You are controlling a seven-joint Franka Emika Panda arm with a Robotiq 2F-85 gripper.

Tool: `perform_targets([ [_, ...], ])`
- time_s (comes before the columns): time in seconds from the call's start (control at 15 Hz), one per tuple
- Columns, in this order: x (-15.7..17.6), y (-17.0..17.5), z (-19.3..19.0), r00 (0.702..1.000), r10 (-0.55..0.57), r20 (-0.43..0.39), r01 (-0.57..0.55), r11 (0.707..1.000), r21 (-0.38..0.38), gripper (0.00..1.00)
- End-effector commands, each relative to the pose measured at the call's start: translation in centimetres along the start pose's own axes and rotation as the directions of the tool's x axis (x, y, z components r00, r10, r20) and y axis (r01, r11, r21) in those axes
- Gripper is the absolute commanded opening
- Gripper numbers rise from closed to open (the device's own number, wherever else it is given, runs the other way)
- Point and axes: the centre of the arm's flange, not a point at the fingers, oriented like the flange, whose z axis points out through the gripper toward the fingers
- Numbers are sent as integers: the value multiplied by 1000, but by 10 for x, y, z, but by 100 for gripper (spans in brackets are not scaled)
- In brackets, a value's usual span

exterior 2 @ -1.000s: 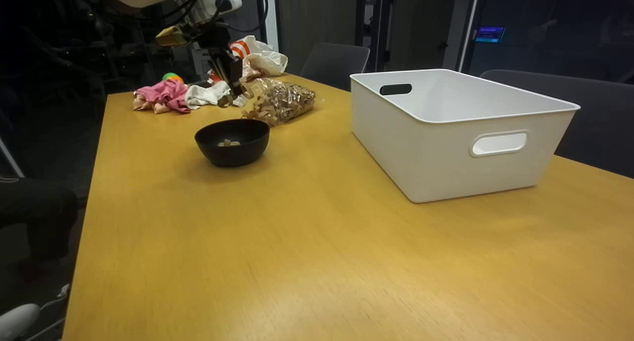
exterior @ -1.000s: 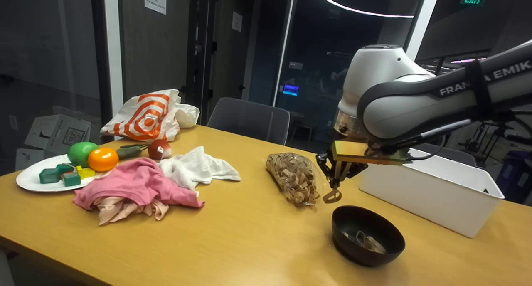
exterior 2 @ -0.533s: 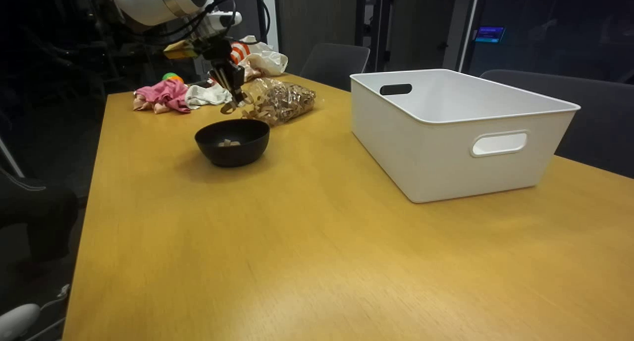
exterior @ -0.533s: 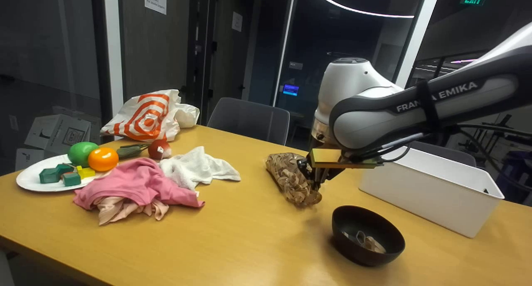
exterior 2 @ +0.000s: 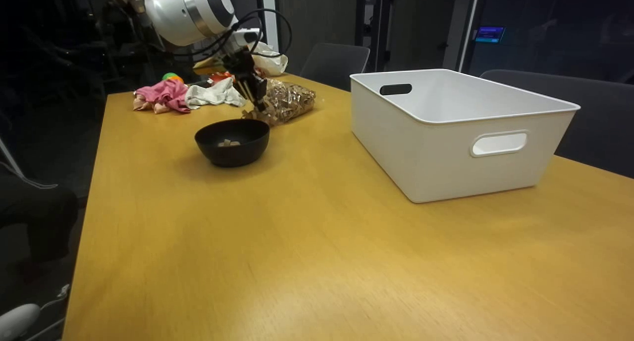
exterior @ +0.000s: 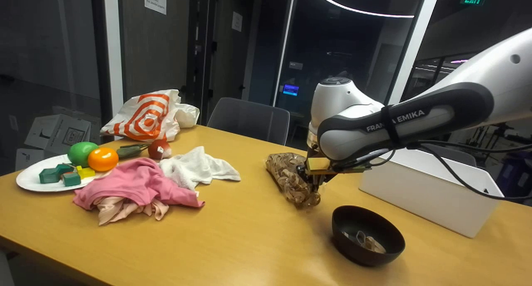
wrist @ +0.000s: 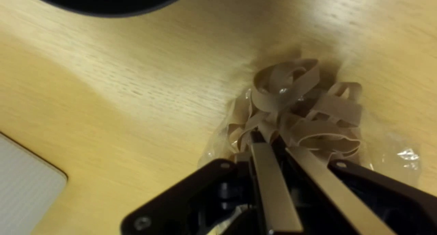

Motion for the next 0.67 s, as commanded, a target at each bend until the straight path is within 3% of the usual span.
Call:
perform_targets([
  [0.0, 25, -2, -10, 995, -12, -96, 10, 1000, -25, 11],
  [0.33, 31, -8, -15, 992, 1, -128, 1, 1000, 17, 6],
  [0.6, 28, -6, -7, 991, 16, -132, -10, 999, 46, 8],
])
